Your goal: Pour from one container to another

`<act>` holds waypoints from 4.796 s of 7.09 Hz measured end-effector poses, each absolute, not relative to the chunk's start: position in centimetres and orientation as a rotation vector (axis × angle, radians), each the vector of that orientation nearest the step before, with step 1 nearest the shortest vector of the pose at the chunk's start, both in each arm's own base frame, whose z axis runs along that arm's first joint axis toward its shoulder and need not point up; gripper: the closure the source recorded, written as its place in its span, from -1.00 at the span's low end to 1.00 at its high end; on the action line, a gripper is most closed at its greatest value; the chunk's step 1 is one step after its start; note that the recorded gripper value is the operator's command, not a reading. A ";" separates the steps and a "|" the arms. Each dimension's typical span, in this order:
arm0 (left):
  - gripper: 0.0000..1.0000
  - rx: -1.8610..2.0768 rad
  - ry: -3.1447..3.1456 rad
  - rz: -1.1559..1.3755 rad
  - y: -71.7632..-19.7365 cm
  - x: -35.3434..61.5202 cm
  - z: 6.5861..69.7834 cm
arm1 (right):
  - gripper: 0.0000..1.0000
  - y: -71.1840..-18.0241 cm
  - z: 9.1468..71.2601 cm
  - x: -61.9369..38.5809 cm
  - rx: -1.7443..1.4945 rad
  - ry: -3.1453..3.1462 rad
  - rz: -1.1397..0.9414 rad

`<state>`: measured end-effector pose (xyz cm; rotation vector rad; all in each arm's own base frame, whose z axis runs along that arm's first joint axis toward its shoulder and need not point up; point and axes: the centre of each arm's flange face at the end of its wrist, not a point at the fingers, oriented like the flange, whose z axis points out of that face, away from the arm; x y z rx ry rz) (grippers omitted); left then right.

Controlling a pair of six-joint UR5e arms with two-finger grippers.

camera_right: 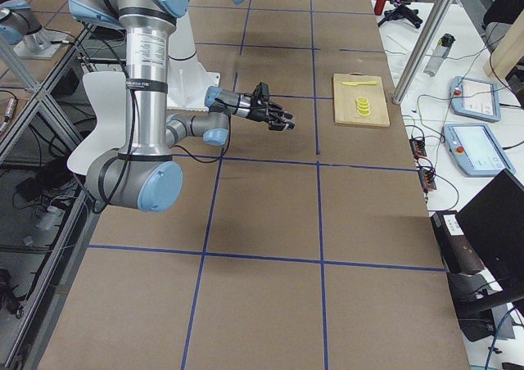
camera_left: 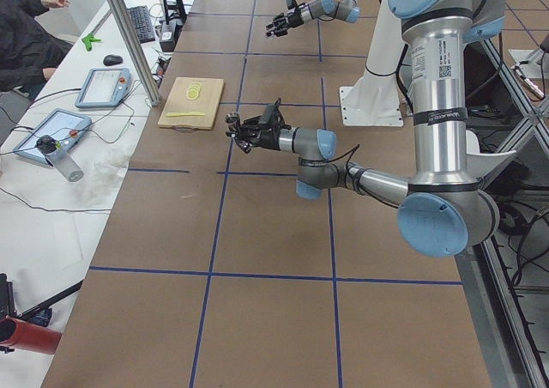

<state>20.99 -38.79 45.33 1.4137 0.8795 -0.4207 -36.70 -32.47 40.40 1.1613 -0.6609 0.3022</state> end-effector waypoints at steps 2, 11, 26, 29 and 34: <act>1.00 1.444 0.773 -0.536 -36.0 23.1 46.5 | 1.00 -32.5 40.4 -36.7 1.161 -0.661 0.302; 1.00 1.328 0.822 -0.571 -30.3 32.3 53.8 | 1.00 -32.5 40.4 -36.7 1.163 -0.663 0.308; 0.85 1.377 0.733 -0.446 -28.0 40.1 53.7 | 1.00 -32.5 40.8 -36.7 1.160 -0.658 0.313; 0.72 1.363 0.744 -0.419 -27.9 40.5 54.0 | 1.00 -32.5 40.9 -36.7 1.160 -0.657 0.313; 0.66 1.347 0.765 -0.407 -27.8 40.8 54.3 | 1.00 -32.5 41.1 -36.8 1.159 -0.654 0.311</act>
